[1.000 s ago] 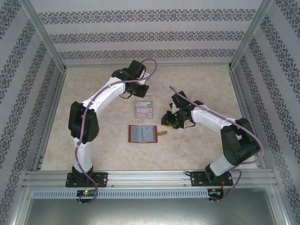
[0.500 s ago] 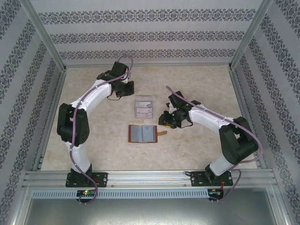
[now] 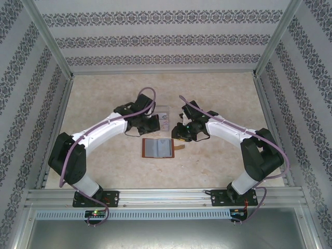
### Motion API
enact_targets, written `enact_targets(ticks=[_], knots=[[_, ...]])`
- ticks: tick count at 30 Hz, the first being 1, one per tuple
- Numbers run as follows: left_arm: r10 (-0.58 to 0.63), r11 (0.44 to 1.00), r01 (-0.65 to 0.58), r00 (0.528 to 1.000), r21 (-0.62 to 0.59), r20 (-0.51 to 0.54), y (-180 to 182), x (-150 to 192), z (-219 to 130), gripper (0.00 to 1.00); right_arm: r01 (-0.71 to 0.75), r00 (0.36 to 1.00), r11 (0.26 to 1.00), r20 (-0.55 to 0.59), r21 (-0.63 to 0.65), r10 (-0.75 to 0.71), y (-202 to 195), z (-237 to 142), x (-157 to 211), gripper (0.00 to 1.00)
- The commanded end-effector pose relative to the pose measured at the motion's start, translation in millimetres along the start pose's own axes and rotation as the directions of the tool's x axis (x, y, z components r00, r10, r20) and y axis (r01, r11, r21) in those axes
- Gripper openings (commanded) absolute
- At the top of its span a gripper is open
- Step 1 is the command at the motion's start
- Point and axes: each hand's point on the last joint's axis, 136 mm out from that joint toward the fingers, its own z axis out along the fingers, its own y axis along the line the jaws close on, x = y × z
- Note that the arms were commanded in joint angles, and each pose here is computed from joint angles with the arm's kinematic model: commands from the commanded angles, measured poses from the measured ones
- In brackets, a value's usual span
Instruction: Take the credit cards out of the card holder
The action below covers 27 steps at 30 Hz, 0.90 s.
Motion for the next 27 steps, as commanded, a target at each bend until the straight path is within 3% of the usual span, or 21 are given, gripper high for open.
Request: enact_targets(ticks=[1,4,10,17,22,27], knots=[[-0.072,0.997,0.072,0.997,0.033,0.002,-3.3,12.7,-1.5,0.0,0.01,1.0,1.0,0.008,-0.003,-0.01,6.8,1.1,-3.0,0.35],[-0.084,0.997,0.083,0.996,0.004,0.023,3.9,16.2,-10.1,0.0,0.015,1.0,1.0,0.006,0.001,-0.015,5.5,1.3,-1.9,0.35],[-0.117,0.985,0.101,0.987,0.139,0.111,-11.8,8.2,-35.2,0.0,0.01,1.0,1.0,0.006,-0.002,-0.01,5.2,3.3,-1.6,0.35],[-0.117,0.958,0.086,0.988,0.273,0.097,-31.1,6.1,-33.2,0.0,0.004,1.0,1.0,-0.011,0.002,-0.004,3.4,8.9,-1.3,0.35],[-0.112,0.93,0.044,0.979,0.365,0.168,-42.1,-1.5,-47.5,0.0,0.004,1.0,1.0,-0.016,0.007,-0.004,2.3,10.3,-1.8,0.35],[-0.104,0.947,0.054,0.984,0.317,0.142,-33.5,0.6,-39.5,0.0,-0.005,1.0,1.0,-0.024,0.008,0.005,0.6,14.9,-1.3,0.35]])
